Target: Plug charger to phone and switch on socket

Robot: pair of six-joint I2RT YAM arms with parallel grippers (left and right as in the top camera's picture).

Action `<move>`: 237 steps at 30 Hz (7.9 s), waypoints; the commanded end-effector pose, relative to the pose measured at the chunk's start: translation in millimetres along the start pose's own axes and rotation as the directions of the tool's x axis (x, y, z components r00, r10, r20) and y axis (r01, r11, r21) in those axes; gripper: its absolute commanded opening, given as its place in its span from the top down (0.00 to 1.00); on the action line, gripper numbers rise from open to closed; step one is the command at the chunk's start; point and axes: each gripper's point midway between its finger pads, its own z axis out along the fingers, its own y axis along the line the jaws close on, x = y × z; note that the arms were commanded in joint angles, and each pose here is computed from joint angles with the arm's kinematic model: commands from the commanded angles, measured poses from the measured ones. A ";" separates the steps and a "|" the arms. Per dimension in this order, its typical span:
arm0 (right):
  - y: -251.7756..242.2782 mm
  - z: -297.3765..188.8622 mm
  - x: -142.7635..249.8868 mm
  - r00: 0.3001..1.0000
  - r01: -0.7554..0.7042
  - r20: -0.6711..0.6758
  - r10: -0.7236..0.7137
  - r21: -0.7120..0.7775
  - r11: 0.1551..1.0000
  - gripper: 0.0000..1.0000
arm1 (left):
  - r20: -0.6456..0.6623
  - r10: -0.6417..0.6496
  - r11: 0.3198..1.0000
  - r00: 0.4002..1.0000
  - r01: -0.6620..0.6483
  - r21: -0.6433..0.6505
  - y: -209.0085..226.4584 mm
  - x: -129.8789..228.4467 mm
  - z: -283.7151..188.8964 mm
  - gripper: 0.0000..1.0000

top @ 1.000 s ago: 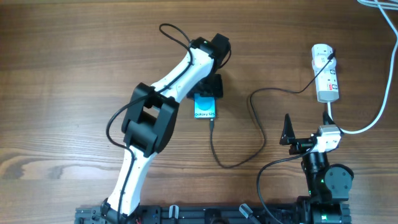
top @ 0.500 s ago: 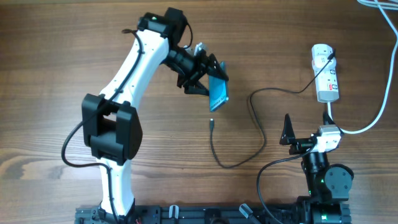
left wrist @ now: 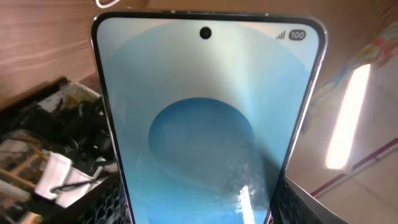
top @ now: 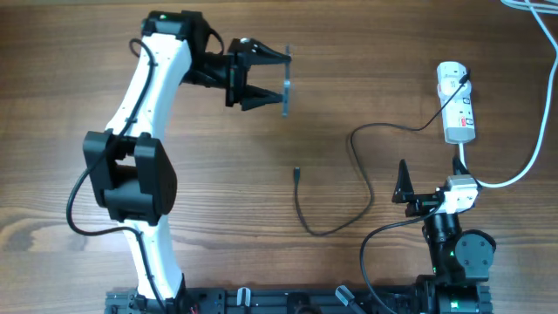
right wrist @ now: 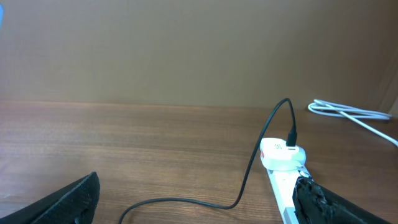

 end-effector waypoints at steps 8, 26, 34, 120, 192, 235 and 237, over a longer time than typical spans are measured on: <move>-0.7 -0.5 -1.8 1.000 0.011 0.009 -0.011 0.006 1.000 0.00 | 0.031 0.027 0.996 0.999 -0.030 0.087 -22.2 12.1 -25.3 0.38; -0.7 -0.5 -2.0 1.000 0.011 0.010 -0.012 0.006 1.000 0.00 | 0.026 -0.028 0.996 0.999 0.025 0.088 -22.8 21.2 -25.1 0.39; -0.7 -0.5 -1.8 1.000 0.011 0.009 -0.011 0.006 1.000 0.00 | 0.026 -0.028 0.996 0.999 0.025 0.088 -22.8 21.2 -25.1 0.38; 280.2 84.1 -170.0 0.772 -0.080 -0.631 -0.072 -0.209 0.975 0.05 | 0.027 -0.023 0.996 0.999 0.020 0.088 -22.7 21.1 -25.1 0.42; 265.2 116.6 -164.3 0.125 -0.800 -0.187 0.974 0.561 0.210 0.95 | 0.022 -0.080 0.993 0.997 0.078 0.089 -24.2 17.6 -25.3 0.34; 236.4 87.7 -123.1 0.416 -0.501 -0.503 0.757 0.568 0.653 0.00 | 0.023 -0.078 0.993 0.997 0.076 0.087 -23.8 17.4 -25.3 0.96; 228.5 84.5 -118.7 0.542 -0.324 -0.658 0.524 0.412 0.852 0.00 | 0.024 -0.074 0.994 0.997 0.071 0.086 -23.8 17.3 -25.3 0.96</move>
